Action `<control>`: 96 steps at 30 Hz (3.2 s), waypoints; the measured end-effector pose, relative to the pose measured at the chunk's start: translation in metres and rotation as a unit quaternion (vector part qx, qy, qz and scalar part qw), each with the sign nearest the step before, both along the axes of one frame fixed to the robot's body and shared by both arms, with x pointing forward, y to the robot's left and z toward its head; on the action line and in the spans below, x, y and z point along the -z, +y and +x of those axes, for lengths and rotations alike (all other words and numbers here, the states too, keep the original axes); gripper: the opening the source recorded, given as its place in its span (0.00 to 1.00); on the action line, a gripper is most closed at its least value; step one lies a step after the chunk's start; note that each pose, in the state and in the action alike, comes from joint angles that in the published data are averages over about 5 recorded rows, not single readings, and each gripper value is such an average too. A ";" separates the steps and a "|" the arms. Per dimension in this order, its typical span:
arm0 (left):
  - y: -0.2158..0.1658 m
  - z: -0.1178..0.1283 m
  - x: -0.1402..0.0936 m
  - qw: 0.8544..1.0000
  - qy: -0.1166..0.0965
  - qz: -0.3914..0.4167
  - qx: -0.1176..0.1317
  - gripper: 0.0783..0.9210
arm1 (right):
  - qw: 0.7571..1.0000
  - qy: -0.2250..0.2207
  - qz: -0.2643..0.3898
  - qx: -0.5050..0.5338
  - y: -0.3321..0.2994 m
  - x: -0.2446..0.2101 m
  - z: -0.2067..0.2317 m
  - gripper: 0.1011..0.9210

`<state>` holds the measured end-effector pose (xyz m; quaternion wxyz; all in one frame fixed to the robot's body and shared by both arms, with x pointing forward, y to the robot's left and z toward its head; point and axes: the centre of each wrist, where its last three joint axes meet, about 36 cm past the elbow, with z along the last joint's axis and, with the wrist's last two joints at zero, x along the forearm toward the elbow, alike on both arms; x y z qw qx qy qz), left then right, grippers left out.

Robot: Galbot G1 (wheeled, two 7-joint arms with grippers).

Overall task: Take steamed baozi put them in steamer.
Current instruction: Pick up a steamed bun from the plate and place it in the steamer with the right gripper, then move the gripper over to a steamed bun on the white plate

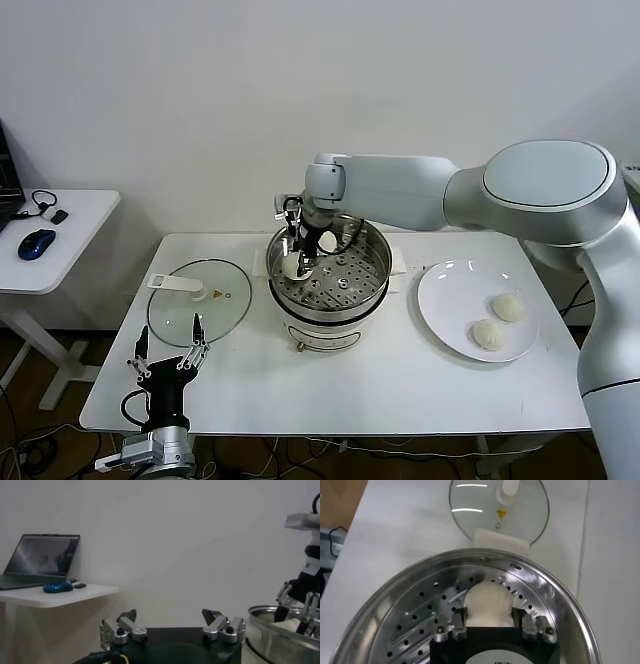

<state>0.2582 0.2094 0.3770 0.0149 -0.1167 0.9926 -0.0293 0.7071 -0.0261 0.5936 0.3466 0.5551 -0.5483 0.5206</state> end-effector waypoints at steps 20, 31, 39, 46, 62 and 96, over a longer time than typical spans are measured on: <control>-0.001 -0.003 -0.011 1.000 -0.008 0.000 0.003 0.88 | 1.000 0.002 0.000 0.001 -0.031 -0.053 0.002 0.88; -0.005 -0.009 -0.015 1.000 -0.008 0.004 0.009 0.88 | 0.999 0.009 -0.040 0.013 -0.121 -0.103 -0.011 0.88; -0.008 -0.012 -0.014 1.000 -0.005 0.011 0.011 0.88 | 0.997 0.028 -0.066 0.036 -0.218 -0.101 -0.023 0.88; -0.012 -0.011 -0.011 1.000 -0.004 0.016 0.015 0.88 | 0.995 0.042 -0.074 0.045 -0.290 -0.078 -0.034 0.88; -0.011 -0.008 0.000 1.000 0.007 0.026 0.012 0.88 | 0.992 0.080 -0.085 0.052 -0.381 0.006 -0.057 0.88; -0.006 -0.010 0.013 0.999 0.014 0.030 0.002 0.88 | 0.986 0.109 -0.106 0.062 -0.421 0.116 -0.068 0.88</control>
